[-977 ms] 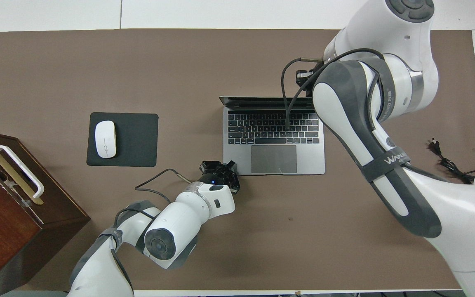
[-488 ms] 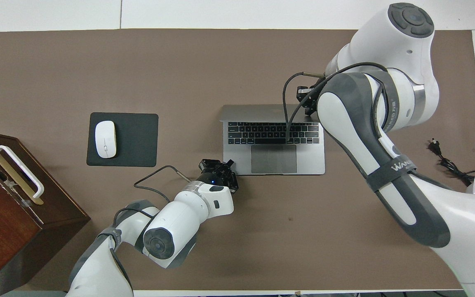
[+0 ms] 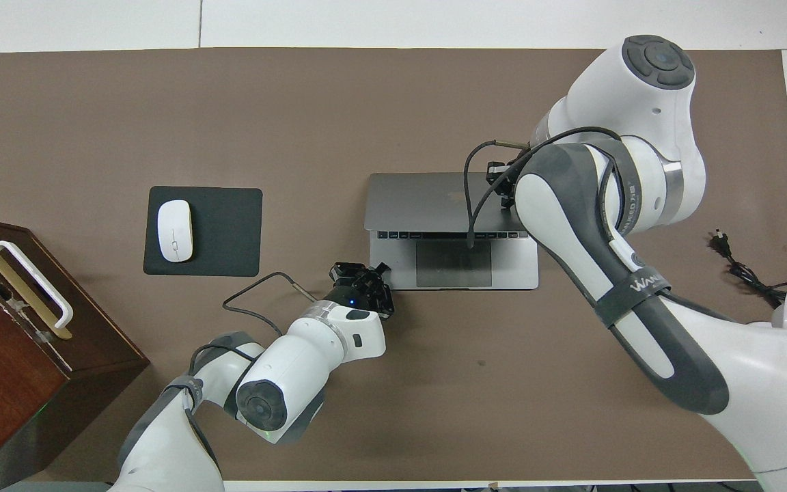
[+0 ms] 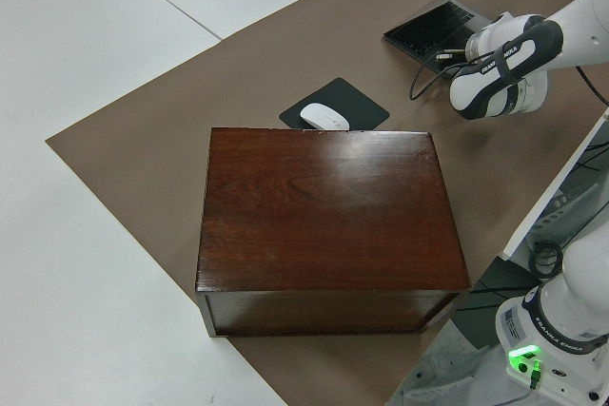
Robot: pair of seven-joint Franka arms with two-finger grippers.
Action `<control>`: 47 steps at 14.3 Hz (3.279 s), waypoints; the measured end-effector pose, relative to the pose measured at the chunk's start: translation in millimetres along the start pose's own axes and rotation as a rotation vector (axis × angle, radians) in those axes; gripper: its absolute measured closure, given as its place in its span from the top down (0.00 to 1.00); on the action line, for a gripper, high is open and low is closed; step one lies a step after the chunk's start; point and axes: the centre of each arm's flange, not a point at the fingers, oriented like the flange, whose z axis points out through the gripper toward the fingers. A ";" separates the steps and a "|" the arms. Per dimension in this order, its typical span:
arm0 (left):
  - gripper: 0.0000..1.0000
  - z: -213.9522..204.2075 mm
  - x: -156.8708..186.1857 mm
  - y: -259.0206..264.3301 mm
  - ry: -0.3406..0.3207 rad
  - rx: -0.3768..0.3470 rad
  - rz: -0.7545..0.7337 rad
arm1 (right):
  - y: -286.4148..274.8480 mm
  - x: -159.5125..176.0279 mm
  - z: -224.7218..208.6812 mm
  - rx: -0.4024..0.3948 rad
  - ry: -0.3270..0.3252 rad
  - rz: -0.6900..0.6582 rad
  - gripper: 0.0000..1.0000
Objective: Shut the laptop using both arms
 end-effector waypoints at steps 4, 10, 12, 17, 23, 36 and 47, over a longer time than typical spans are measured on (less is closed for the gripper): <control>0.01 0.1 -0.4 0.1 0.002 0.000 0.036 | 0.5 -2.7 13.8 0.033 -0.024 0.024 0.01; 0.01 0.2 -1.8 -1.9 0.009 0.004 0.060 | 5.2 -6.8 31.8 0.035 -0.048 0.038 0.01; 0.01 0.0 -2.7 -3.4 0.010 0.006 0.066 | 6.4 -7.2 36.8 0.040 -0.047 0.044 0.01; 0.01 -0.3 -3.9 -4.7 0.013 0.009 0.071 | 7.9 -9.8 47.7 0.064 -0.067 0.064 0.01; 0.01 -0.4 -4.8 -4.5 0.017 0.009 0.089 | 10.8 -12.9 58.8 0.077 -0.087 0.083 0.01; 0.01 -0.6 -6.2 -4.3 0.023 0.010 0.112 | 15.9 -16.9 73.0 0.080 -0.099 0.124 0.01; 0.01 -1.3 -8.3 -5.7 0.027 0.013 0.111 | 30.4 -3.0 6.1 0.155 0.038 0.198 0.01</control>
